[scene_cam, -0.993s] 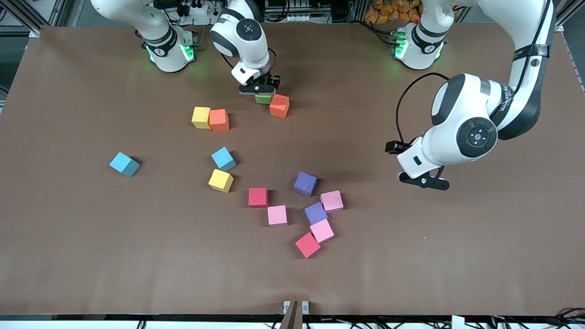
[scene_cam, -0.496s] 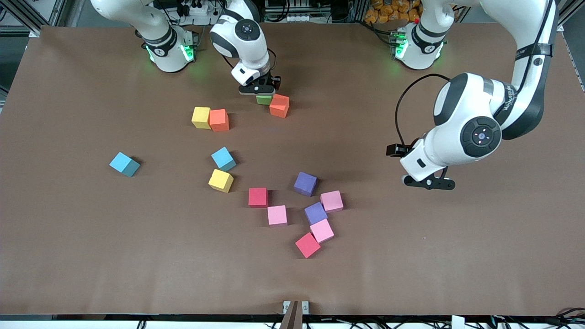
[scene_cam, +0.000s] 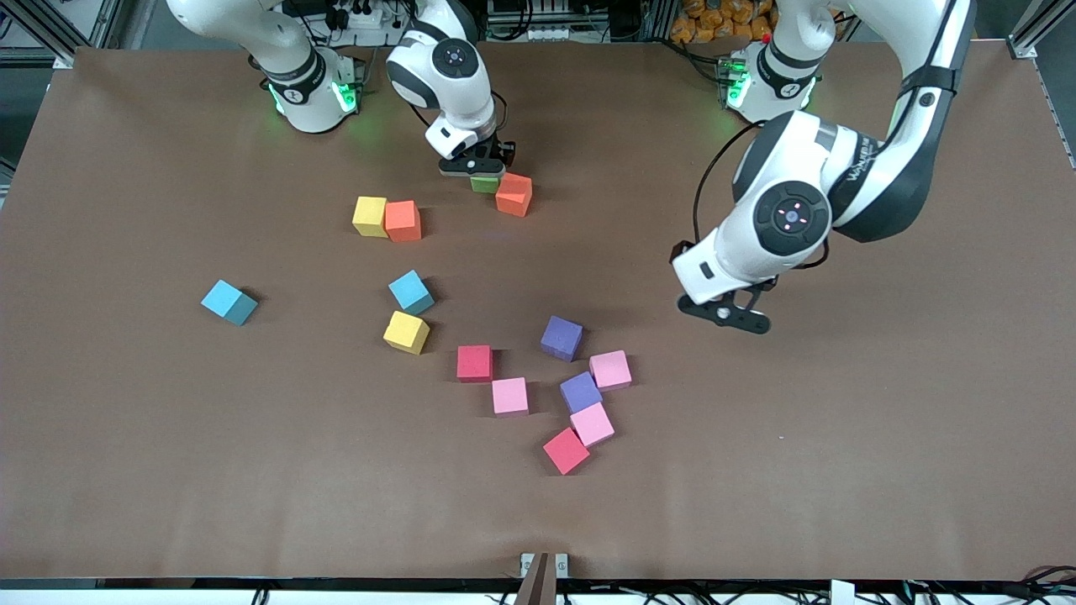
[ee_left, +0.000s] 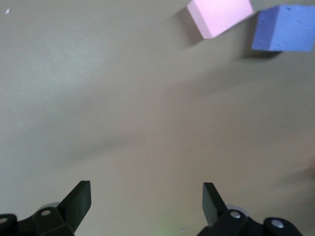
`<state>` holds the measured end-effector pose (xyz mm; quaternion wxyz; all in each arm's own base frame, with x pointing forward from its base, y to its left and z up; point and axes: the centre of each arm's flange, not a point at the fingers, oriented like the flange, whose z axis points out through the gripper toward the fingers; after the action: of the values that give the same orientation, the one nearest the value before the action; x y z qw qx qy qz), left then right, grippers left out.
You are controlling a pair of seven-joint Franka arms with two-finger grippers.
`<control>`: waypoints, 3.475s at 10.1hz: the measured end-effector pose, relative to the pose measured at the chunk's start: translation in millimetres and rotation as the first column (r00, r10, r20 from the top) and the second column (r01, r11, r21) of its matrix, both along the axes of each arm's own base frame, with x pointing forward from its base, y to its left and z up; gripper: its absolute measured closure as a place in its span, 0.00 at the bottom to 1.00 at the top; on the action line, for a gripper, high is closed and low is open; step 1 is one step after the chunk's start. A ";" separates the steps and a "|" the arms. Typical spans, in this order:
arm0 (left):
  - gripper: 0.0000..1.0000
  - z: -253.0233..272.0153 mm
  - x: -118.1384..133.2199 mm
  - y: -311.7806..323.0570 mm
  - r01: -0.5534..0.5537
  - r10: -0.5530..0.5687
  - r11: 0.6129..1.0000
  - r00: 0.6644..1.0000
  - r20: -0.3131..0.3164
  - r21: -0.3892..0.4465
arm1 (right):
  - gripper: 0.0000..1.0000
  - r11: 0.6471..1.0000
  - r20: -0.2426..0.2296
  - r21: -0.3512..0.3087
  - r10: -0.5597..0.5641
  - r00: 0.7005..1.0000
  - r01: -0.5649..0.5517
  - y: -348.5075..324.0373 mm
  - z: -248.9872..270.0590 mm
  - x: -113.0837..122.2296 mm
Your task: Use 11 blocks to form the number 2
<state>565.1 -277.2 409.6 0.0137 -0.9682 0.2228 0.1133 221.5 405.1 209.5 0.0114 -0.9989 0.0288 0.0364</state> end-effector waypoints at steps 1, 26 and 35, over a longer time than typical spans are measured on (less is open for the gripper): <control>0.00 1.7 2.0 -0.8 0.108 -0.108 0.994 0.994 0.008 -0.030 | 0.36 1.000 -0.001 -0.001 0.000 1.000 0.000 -0.2 -0.8 -0.2; 0.00 -41.7 -67.0 -39.4 0.798 -0.727 0.571 0.600 0.335 -0.189 | 0.00 0.491 0.110 -0.053 0.868 0.484 -0.870 52.8 19.9 25.8; 0.00 -117.1 40.4 -103.3 0.862 -0.710 0.473 0.496 0.500 -0.184 | 0.24 0.315 0.095 -0.123 0.948 0.305 -0.941 73.2 -7.9 25.9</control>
<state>605.5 -380.6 292.5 -0.0988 -0.7313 0.6616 -0.1333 247.4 478.3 201.6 -0.0321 -0.8264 -0.5608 -0.0392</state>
